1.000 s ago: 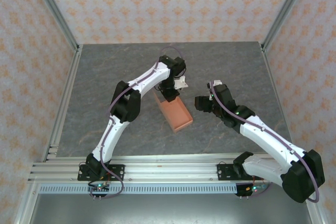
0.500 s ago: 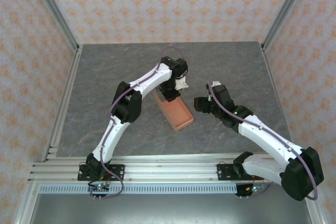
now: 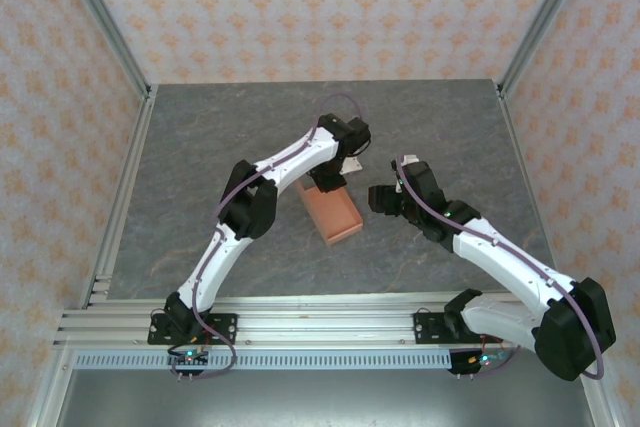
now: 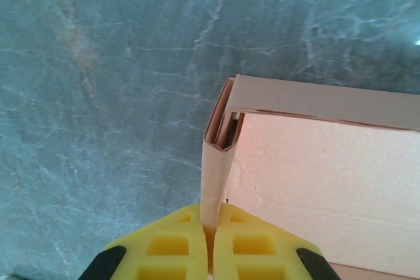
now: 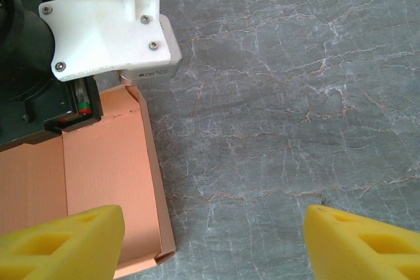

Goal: Fold the paper box

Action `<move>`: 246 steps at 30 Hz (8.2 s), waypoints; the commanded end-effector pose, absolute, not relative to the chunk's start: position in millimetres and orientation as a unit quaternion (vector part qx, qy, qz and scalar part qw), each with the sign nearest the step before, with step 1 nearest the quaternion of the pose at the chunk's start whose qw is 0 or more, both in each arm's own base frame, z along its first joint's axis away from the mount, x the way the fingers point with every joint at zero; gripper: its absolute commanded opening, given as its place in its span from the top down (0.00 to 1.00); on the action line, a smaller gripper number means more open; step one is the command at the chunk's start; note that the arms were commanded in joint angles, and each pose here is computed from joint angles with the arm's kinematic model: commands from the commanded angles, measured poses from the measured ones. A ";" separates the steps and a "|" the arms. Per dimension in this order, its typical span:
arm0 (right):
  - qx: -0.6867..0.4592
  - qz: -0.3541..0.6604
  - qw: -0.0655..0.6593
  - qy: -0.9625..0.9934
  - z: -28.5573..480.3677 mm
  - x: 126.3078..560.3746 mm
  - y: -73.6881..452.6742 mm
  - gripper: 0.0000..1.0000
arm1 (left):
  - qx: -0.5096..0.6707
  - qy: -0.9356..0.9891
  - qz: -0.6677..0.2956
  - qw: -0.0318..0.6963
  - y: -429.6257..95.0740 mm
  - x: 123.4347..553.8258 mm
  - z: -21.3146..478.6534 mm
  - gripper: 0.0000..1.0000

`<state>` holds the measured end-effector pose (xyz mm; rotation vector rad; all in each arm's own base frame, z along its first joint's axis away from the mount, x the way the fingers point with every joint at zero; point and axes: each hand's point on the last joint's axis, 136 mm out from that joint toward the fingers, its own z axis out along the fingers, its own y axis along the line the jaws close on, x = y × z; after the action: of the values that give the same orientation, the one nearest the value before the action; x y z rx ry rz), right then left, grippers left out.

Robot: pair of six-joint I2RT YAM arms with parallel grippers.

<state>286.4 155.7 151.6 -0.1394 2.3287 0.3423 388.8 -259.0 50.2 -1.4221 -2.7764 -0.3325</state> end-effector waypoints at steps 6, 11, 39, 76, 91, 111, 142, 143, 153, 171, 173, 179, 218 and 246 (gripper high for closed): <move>-0.043 0.127 0.390 0.911 150.3 286.5 149.9 0.28 | -0.447 -0.876 -0.183 0.005 -244.5 398.5 38.4 0.94; -0.041 0.123 0.389 0.912 146.6 284.6 147.6 0.28 | -0.430 -0.881 -0.196 -0.025 -246.2 409.0 38.0 0.95; -0.029 0.114 0.371 0.921 132.1 273.5 138.2 0.28 | -0.440 -0.860 -0.238 -0.102 -257.0 420.9 31.3 0.86; -0.033 0.112 0.368 0.922 133.4 274.2 139.4 0.28 | -0.459 -0.858 -0.203 -0.107 -266.8 429.3 13.5 0.86; -0.007 0.090 0.379 0.921 146.2 267.5 122.0 0.27 | -0.532 -0.833 -0.090 -0.122 -316.1 423.4 53.0 0.57; 0.022 0.212 0.286 0.934 96.7 290.4 170.1 0.24 | -0.360 -0.879 0.001 -0.312 -305.0 439.5 215.8 0.40; -0.068 0.368 0.174 0.911 73.4 260.8 325.9 0.35 | 0.195 -0.905 -0.006 -0.377 -22.1 298.7 164.1 0.31; -0.080 0.344 0.190 0.916 77.1 262.7 316.4 0.34 | 0.202 -0.905 -0.006 -0.375 -19.1 294.8 160.0 0.30; -0.022 0.237 0.293 0.926 127.6 337.6 216.0 0.28 | 0.207 -0.932 0.100 -0.279 -65.9 265.4 87.8 0.38; -0.103 0.329 0.154 0.926 94.6 373.1 251.2 0.51 | 0.138 -0.950 0.172 -0.222 -151.6 249.6 30.0 0.73; -0.123 0.340 0.139 0.922 91.0 371.7 256.5 0.53 | 0.137 -0.950 0.168 -0.224 -151.3 251.4 28.5 0.74; -0.146 0.377 0.099 0.909 82.9 376.3 262.0 0.66 | 0.130 -0.953 0.157 -0.223 -150.4 253.8 25.8 0.76; -0.175 0.349 0.029 0.920 46.5 357.4 260.3 0.85 | 0.115 -0.957 0.144 -0.226 -153.4 263.4 23.9 0.78; -0.192 0.176 0.073 0.963 26.2 336.1 246.2 0.91 | 0.111 -0.956 0.144 -0.230 -162.0 277.9 20.6 0.82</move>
<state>356.1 267.5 58.9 -0.6101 2.7585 0.7343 263.9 -156.8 15.2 0.4398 -3.4887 0.5136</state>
